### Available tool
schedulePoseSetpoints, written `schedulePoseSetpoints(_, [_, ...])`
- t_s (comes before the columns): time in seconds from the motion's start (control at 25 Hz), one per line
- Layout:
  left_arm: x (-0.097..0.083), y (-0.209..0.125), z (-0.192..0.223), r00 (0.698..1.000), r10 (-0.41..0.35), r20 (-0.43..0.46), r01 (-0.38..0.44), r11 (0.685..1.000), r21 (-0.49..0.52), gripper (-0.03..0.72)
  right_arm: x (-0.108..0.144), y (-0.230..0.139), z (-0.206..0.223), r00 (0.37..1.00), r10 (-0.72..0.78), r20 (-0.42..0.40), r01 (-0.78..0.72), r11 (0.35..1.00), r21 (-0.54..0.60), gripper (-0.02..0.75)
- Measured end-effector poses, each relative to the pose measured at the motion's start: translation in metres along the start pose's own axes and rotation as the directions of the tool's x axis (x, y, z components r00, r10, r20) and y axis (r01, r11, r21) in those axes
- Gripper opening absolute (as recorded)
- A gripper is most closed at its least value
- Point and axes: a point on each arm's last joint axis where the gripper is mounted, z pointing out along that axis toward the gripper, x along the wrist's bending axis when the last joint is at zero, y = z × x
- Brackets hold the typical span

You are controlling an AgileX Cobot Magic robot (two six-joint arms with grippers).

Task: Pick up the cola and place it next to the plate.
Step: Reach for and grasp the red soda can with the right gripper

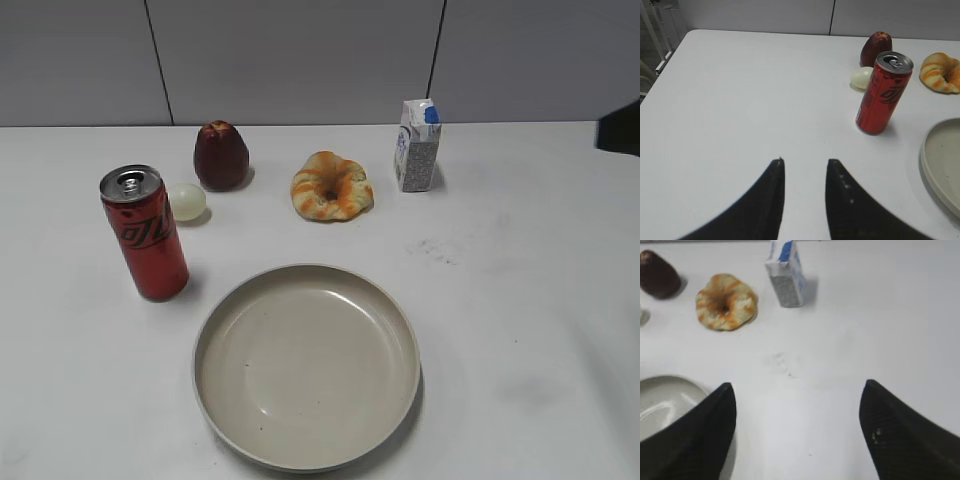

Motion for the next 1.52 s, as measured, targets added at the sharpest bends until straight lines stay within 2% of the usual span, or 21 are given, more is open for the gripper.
schedulePoseSetpoints(0.12, [0.0,0.0,0.0,1.0,0.0,0.0,0.0,1.0,0.0,0.227,0.032,0.019,0.037,0.994,-0.068,-0.088,0.077,0.991,0.105,0.58])
schedulePoseSetpoints(0.36, [0.0,0.0,0.0,1.0,0.0,0.0,0.0,1.0,0.0,0.227,0.119,0.038,0.104,0.943,-0.191,-0.273,0.263,0.93,0.257,0.58])
schedulePoseSetpoints(0.52, [0.0,0.0,0.0,1.0,0.0,0.0,0.0,1.0,0.0,0.227,0.179,0.045,0.138,0.891,-0.26,-0.373,0.378,0.879,0.292,0.58])
schedulePoseSetpoints(0.72, [0.0,0.0,0.0,1.0,0.0,0.0,0.0,1.0,0.0,0.227,0.248,0.049,0.16,0.807,-0.374,-0.457,0.515,0.825,0.233,0.58])
schedulePoseSetpoints(0.84, [0.0,0.0,0.0,1.0,0.0,0.0,0.0,1.0,0.0,0.227,0.276,0.043,0.17,0.776,-0.401,-0.487,0.551,0.807,0.213,0.58])
schedulePoseSetpoints(1.12, [0.0,0.0,0.0,1.0,0.0,0.0,0.0,1.0,0.0,0.227,0.308,0.019,0.182,0.717,-0.449,-0.533,0.61,0.775,0.167,0.657])
schedulePoseSetpoints(1.52, [0.0,0.0,0.0,1.0,0.0,0.0,0.0,1.0,0.0,0.227,0.314,0.008,0.203,0.682,-0.518,-0.516,0.645,0.758,0.092,0.661])
